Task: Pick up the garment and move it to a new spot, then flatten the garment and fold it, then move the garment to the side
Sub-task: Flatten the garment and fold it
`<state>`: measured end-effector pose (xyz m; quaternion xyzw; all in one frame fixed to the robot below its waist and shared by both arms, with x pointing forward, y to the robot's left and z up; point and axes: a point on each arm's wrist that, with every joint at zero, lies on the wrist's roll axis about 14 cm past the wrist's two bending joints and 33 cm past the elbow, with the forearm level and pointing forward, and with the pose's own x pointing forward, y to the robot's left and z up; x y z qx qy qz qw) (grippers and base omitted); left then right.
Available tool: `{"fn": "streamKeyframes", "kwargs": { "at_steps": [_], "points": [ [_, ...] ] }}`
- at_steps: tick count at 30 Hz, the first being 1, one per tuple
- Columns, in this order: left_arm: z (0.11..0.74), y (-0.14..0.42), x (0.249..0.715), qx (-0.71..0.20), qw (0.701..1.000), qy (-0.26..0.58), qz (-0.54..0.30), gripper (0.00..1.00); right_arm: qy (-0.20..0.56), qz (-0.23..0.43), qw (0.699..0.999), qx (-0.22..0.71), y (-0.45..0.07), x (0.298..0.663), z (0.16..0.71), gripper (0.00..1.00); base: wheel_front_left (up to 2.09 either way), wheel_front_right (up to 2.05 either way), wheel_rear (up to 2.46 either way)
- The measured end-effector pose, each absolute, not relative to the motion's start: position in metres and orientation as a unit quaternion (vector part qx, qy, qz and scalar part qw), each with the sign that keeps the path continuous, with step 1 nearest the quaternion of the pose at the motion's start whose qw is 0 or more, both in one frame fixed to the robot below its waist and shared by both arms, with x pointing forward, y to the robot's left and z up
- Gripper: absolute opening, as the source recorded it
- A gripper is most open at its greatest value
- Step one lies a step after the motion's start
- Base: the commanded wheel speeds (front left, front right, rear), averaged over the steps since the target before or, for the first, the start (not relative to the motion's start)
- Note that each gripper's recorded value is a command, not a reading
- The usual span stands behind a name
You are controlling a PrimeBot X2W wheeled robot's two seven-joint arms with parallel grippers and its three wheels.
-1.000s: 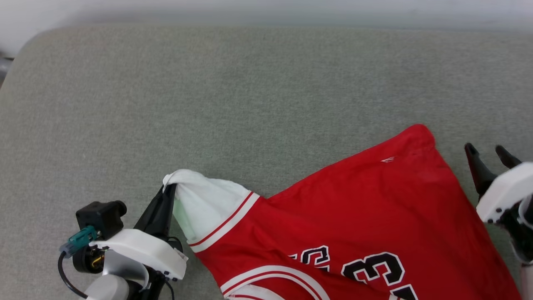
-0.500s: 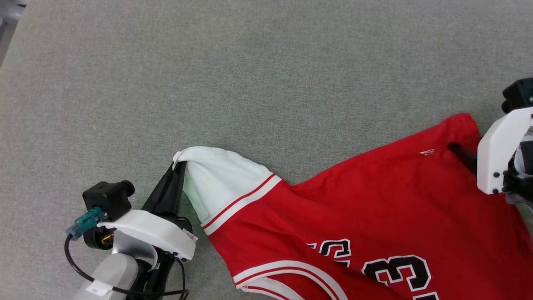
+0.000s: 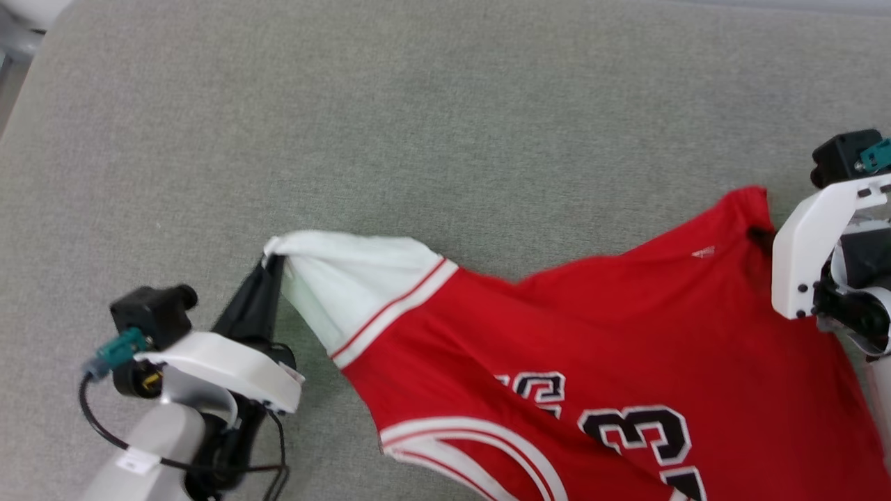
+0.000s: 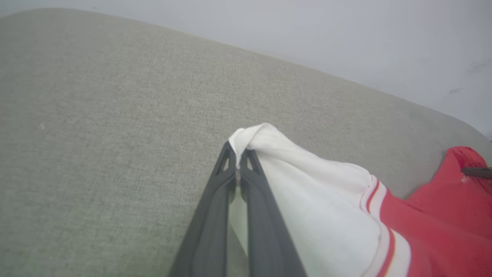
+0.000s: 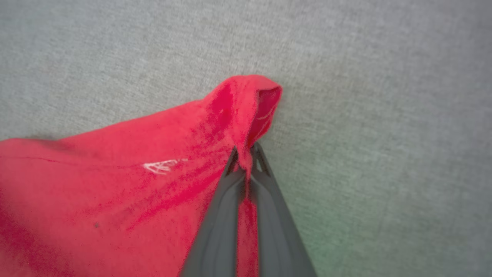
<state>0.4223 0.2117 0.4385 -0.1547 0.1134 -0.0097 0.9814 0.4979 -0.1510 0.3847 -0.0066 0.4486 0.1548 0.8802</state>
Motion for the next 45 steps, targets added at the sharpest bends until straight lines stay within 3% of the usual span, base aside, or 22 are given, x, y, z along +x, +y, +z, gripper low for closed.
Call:
{"fn": "streamKeyframes", "kwargs": {
  "at_steps": [8,16,30,37,45],
  "points": [
    [0.504,0.216,0.468,-0.136,0.990,0.027,-0.034,0.00,0.319,0.112,0.941,-0.013,-0.172,0.529,0.446,0.00,0.00,0.00,0.00],
    [0.591,0.213,0.533,-0.135,0.986,-0.069,-0.062,0.00,0.188,0.069,0.980,-0.013,-0.193,0.568,0.527,0.00,0.00,0.00,0.00],
    [0.742,0.239,0.631,-0.105,0.966,-0.231,-0.050,0.00,-0.046,0.023,0.999,-0.007,-0.210,0.640,0.689,0.00,0.00,0.00,0.00],
    [0.740,0.237,0.657,-0.109,0.968,-0.222,-0.055,0.00,-0.068,0.014,0.998,0.012,-0.217,0.664,0.695,0.00,0.00,0.00,0.00],
    [0.672,0.242,0.688,-0.115,0.980,-0.157,-0.043,0.00,-0.021,0.026,0.999,0.025,-0.201,0.693,0.627,0.00,0.00,0.00,0.00]
  ]
}}
